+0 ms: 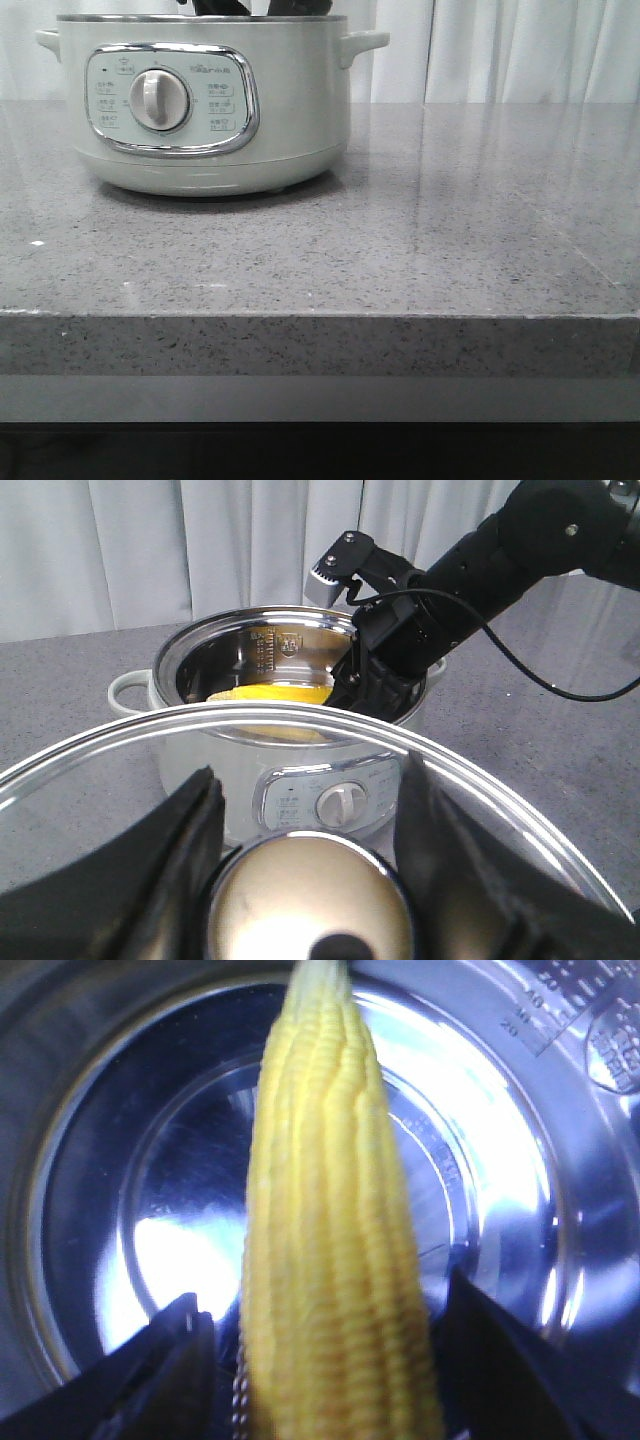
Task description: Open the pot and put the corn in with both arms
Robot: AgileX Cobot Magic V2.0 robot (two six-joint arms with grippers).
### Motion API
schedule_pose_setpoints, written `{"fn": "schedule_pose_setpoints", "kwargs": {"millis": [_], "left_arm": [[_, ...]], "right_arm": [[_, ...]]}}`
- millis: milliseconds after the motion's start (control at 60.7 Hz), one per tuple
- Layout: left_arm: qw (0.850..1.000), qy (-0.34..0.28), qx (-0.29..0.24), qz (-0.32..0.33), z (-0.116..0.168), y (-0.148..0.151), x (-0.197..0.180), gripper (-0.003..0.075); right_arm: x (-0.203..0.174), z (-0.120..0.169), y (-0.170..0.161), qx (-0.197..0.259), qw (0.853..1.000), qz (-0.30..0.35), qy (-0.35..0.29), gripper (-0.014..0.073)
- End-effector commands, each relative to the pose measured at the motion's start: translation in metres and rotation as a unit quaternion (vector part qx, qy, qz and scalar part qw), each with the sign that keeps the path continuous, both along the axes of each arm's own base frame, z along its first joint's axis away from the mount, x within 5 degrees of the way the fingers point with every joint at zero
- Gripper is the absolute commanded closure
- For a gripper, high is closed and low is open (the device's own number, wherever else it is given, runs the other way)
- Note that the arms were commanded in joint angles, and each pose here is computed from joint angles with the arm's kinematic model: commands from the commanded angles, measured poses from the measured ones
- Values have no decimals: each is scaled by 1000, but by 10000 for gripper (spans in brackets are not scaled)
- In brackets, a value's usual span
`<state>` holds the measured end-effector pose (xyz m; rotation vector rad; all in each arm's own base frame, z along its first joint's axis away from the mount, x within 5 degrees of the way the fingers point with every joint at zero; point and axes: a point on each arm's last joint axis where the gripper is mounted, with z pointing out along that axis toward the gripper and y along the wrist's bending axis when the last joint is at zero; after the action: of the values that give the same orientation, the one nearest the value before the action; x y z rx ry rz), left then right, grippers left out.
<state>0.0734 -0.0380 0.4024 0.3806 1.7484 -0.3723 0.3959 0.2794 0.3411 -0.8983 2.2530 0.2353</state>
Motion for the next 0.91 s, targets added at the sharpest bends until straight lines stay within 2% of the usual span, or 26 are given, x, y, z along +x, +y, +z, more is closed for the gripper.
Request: {"fn": "schedule_pose_setpoints", "kwargs": {"millis": [0, 181, 395, 609, 741, 889], "left_arm": [[996, -78, -45, 5, 24, 2, -2, 493], [996, -78, -45, 5, 24, 2, -2, 493], [996, -78, -45, 5, 24, 2, -2, 493], [996, -78, -45, 5, 24, 2, -2, 493], [996, -78, -45, 5, 24, 2, -2, 493], [996, -78, -45, 5, 24, 2, -2, 493]], "right_arm": [[-11, 47, -10, 40, 997, -4, -65, 74], [-19, 61, -15, 50, 996, -8, -71, 75], [-41, 98, -31, 107, 991, -53, -65, 75], [-78, 138, -56, 144, 983, -49, -106, 75], [-104, 143, -74, 172, 974, -47, -139, 75], [-143, 136, -102, 204, 961, -46, -180, 75]]}}
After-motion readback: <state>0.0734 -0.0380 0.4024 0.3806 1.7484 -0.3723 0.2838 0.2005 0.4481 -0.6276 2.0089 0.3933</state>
